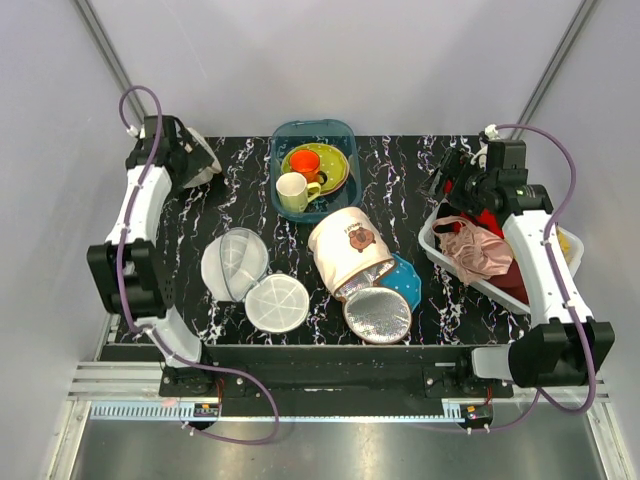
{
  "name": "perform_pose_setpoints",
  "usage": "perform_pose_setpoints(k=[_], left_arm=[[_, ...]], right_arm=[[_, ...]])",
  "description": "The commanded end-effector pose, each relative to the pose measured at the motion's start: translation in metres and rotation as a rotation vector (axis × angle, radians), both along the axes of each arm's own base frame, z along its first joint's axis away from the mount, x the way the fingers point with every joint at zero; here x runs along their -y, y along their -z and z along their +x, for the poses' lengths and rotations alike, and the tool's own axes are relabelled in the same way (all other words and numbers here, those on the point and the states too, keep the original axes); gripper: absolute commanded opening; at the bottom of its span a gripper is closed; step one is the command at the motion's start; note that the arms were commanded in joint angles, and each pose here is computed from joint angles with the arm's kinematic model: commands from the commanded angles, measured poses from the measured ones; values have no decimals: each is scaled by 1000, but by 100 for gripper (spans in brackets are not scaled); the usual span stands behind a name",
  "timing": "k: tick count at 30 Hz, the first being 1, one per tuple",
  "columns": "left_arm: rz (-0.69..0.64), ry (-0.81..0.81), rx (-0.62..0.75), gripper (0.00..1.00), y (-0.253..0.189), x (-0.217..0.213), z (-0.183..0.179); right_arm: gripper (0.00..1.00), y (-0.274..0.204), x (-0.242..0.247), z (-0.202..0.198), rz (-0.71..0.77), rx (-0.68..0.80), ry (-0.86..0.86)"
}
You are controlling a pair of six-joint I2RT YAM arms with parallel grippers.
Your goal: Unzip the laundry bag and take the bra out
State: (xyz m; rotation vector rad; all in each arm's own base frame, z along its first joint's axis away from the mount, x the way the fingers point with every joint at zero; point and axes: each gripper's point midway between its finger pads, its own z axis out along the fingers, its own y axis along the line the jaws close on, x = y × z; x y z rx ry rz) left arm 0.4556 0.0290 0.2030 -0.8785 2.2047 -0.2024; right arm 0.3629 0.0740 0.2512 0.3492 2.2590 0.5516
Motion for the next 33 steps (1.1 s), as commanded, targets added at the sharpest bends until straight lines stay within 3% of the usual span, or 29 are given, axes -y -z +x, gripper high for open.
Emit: perform_pose_setpoints(k=[1, 9, 17, 19, 20, 21, 22, 23, 26, 33], left_arm=[[214, -111, 62, 94, -30, -50, 39], [242, -90, 105, 91, -23, -61, 111], [312, -113, 97, 86, 25, -77, 155], [305, -95, 78, 72, 38, -76, 158], [294, -81, 66, 57, 45, -74, 159], [280, -74, 64, 24, 46, -72, 158], [255, -52, 72, 9, 44, -66, 159], [242, -44, 80, 0, 37, -63, 155], [201, -26, 129, 0, 10, -51, 146], [159, 81, 357, 0, -105, -7, 86]], right_arm=[[100, -21, -17, -7, 63, 79, -67], [100, 11, -29, -28, 130, 4, -91], [100, 36, -27, -35, 49, -71, -102], [100, 33, -30, -35, 52, -77, -109], [100, 33, -31, -35, 54, -78, -110], [100, 30, -32, -36, 56, -68, -108], [100, 28, -34, -37, 55, -63, -115], [100, 29, -33, -37, 54, -60, -109], [100, 28, -33, -39, 50, -54, -112], [100, 24, -33, -37, 48, -44, -118]])
